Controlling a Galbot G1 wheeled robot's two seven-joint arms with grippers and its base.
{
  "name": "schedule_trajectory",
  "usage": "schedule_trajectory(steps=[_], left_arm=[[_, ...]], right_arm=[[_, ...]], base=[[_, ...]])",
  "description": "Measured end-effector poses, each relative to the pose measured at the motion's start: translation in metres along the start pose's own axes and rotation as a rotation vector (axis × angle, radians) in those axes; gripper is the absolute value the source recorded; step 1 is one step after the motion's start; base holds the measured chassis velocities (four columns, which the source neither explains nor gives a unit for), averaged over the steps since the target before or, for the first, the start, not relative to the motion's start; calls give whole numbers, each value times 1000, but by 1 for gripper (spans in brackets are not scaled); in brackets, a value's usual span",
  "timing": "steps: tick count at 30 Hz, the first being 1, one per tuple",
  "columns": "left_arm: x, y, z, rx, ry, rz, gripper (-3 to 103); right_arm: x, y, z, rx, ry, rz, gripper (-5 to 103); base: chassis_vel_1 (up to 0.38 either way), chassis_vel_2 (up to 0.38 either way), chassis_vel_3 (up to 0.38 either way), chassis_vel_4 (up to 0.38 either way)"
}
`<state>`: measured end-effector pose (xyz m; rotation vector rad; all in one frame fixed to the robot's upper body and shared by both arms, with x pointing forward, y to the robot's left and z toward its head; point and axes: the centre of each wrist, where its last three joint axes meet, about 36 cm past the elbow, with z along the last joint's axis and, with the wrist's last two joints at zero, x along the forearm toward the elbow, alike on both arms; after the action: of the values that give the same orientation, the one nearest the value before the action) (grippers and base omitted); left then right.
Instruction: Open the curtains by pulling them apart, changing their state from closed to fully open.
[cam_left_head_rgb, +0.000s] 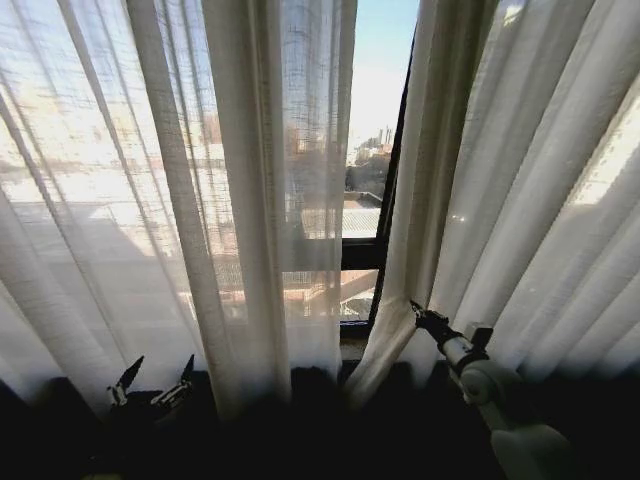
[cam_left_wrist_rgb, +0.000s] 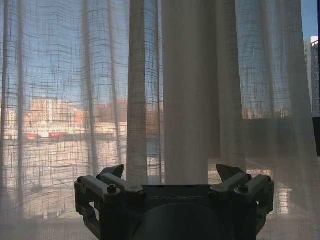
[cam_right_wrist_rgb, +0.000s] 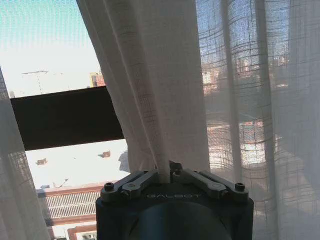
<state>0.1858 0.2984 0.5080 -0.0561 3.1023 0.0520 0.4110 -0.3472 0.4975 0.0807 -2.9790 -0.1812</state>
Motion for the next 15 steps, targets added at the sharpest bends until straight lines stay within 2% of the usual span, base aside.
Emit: schedule_trajectory(steps=[15], left_arm=[[1, 0, 0, 1, -13, 15, 100]], right_arm=[[7, 0, 0, 0, -1, 3, 0]], base=[[-326, -380, 328, 386]])
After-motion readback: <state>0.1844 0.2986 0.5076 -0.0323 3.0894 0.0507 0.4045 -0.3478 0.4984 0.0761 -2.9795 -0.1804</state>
